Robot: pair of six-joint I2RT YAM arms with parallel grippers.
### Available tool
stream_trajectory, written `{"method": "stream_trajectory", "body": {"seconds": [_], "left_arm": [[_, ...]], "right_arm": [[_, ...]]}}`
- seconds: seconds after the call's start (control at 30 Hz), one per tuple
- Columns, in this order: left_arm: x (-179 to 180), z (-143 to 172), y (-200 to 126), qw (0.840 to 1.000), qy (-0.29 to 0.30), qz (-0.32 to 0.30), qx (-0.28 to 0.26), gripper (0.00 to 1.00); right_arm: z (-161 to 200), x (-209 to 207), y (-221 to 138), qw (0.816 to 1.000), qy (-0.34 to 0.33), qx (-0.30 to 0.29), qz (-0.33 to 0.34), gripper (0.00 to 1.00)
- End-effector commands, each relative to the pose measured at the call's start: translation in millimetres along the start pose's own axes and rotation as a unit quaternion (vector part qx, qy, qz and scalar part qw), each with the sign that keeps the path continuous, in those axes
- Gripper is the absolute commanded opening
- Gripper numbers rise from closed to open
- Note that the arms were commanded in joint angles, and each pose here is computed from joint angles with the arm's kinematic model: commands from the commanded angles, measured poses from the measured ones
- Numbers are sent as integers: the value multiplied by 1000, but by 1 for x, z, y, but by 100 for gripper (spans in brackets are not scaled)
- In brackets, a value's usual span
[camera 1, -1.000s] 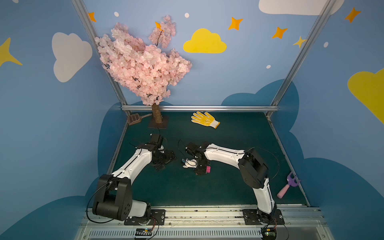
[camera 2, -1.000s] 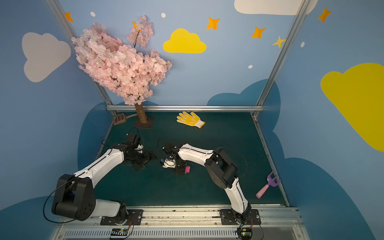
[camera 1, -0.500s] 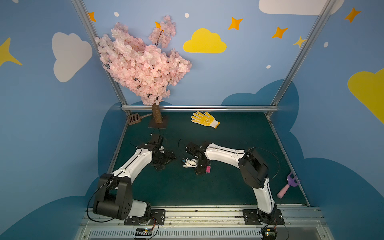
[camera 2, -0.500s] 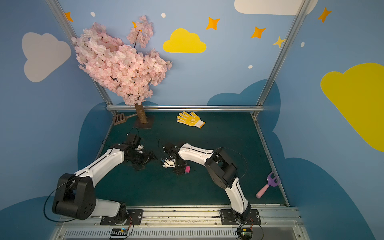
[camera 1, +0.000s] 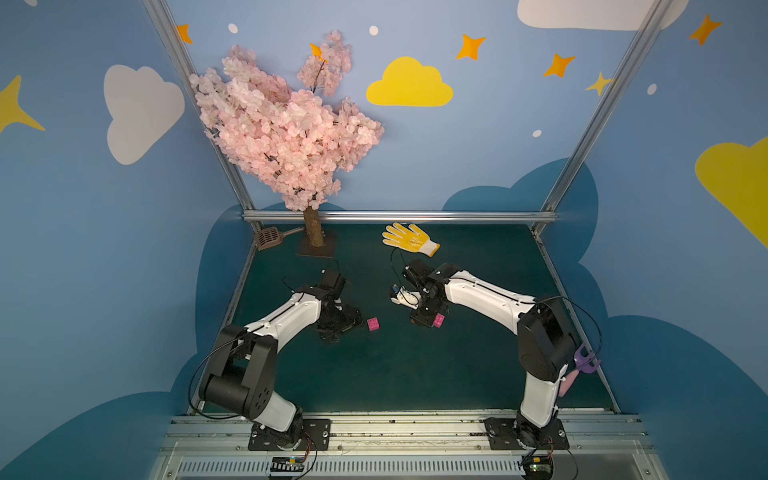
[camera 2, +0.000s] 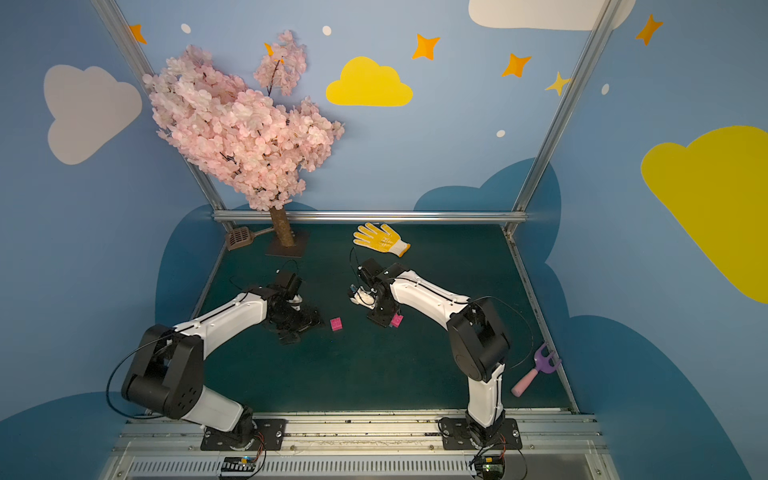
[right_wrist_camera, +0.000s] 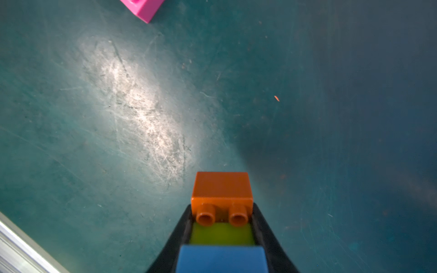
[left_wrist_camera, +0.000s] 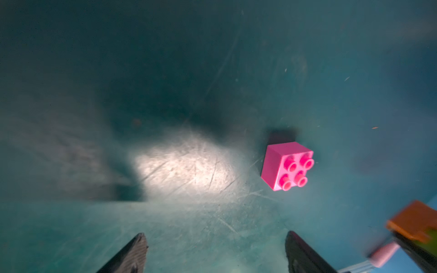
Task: Assemble the letter y with lego
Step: Pick up the lego brick from the center of the board, then move the lego brick at the center of the board.
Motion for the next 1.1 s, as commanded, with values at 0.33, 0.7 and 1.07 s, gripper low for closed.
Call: {"method": "stream_trajectory", "body": {"seconds": [0.33,0.7,1.07], "left_arm": [[-48,-10,34,997,27,-74,-16,85],[-51,-7,48,994,30,-102,-12,56],[-53,12,57,992,48,-114,4,28]], "right_arm": [[21,6,-8,999,23,16,18,13],[17,11,-9,1000,21,9,16,14],[20,2,-14,998,51,16,35,13]]}}
Point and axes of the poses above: each gripper's point midway between its finger pads, its own y axis out along the fingers, its own x axis along the line the jaws close on, z = x × y, the point moved 1 cm from there along -y, back along the fingers, and after that the axes turned 13 degrees about -y, right-handed, at the moved point
